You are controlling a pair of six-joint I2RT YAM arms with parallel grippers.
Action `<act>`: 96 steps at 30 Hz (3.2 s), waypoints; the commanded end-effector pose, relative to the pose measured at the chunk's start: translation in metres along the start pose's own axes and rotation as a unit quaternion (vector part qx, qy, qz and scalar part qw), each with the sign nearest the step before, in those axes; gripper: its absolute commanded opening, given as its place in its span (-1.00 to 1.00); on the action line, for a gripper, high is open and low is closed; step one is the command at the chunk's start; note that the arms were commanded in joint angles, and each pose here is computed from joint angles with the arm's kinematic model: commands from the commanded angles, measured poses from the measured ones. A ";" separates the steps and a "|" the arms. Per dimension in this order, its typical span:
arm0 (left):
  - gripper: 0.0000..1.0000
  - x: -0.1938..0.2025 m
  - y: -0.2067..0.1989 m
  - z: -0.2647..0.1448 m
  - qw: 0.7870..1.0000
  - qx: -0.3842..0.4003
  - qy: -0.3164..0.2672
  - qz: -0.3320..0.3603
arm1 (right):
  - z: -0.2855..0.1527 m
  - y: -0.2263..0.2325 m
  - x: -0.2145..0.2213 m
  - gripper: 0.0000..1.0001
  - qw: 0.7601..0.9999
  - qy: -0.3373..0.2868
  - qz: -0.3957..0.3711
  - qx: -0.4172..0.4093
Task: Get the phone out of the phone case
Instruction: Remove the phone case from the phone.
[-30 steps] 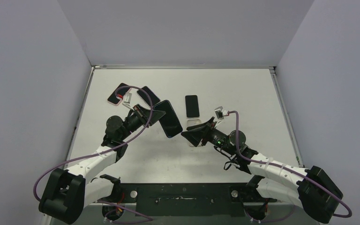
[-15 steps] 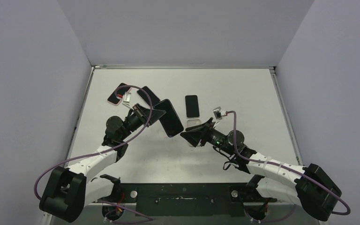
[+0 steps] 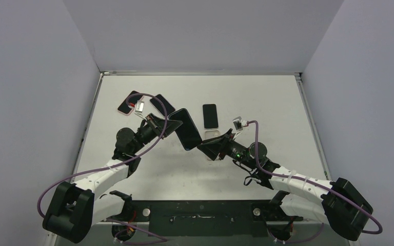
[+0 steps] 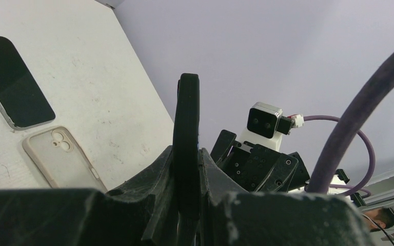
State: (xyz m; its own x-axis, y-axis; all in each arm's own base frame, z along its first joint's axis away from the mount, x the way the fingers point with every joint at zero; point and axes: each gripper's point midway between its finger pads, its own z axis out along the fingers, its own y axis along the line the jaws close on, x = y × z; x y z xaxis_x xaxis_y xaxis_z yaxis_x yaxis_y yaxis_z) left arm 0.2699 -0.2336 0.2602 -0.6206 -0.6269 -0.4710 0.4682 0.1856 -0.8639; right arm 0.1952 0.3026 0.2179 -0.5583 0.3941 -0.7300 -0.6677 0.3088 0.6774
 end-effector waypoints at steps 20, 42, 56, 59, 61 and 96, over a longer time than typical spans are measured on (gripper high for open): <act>-1.00 0.020 -0.061 0.007 0.993 0.117 0.016 -0.024 | 0.010 0.031 -0.019 0.05 0.996 -0.029 -0.010 -0.080; -1.00 0.055 -0.024 0.020 0.998 0.048 0.028 0.027 | 0.008 0.060 -0.047 -0.24 0.988 -0.051 -0.022 -0.144; -0.90 0.057 -0.015 0.023 0.997 0.040 0.032 0.051 | 0.006 0.055 -0.041 -1.00 0.985 -0.038 -0.005 -0.167; -0.61 0.054 -0.012 0.019 0.997 0.036 0.025 0.061 | 0.003 0.051 -0.042 -1.00 0.986 -0.040 -0.004 -0.161; -0.38 0.051 -0.010 0.015 0.997 0.034 0.019 0.067 | 0.002 0.049 -0.043 -1.00 0.987 -0.040 -0.004 -0.157; 0.25 0.085 -0.001 -0.021 0.987 0.049 0.094 0.122 | -0.017 0.045 -0.062 -1.00 0.987 -0.072 0.043 -0.139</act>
State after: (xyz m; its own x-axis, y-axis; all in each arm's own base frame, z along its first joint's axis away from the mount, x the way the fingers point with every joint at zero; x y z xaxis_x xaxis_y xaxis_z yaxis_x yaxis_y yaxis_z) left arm 0.2035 -0.2648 0.2031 -0.6161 -0.4229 -0.6645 0.6238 0.2531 -0.7395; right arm 0.1986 0.2866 0.2438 -0.6536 0.4472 -0.6106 -0.6386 0.1073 0.7621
